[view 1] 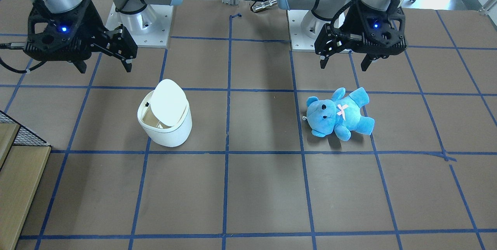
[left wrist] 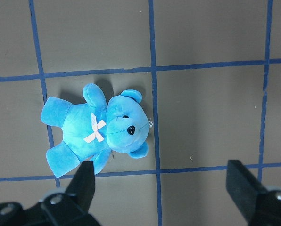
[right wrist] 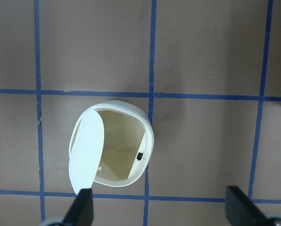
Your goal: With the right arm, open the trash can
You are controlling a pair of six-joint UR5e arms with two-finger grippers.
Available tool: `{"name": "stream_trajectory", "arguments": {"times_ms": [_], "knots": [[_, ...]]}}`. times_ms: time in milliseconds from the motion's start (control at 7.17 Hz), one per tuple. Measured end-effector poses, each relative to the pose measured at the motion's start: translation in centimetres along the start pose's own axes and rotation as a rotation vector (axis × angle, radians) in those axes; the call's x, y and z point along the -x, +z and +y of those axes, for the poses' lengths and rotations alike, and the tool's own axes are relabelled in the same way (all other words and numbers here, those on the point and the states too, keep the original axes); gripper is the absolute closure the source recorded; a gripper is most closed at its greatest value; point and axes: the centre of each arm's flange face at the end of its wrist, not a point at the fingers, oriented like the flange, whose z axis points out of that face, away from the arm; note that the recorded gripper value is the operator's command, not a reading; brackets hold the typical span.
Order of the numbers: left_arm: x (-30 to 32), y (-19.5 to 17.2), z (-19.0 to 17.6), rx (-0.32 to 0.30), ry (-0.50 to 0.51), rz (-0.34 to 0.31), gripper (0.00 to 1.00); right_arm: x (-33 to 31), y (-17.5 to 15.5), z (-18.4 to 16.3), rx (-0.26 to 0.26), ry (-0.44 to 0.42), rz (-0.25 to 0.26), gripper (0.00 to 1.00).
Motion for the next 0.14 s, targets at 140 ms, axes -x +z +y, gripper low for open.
{"name": "stream_trajectory", "arguments": {"times_ms": [140], "knots": [[0.00, 0.00, 0.00, 0.000, 0.000, 0.000, 0.00, 0.02, 0.00, 0.00, 0.000, 0.001, -0.001, 0.00]]}}
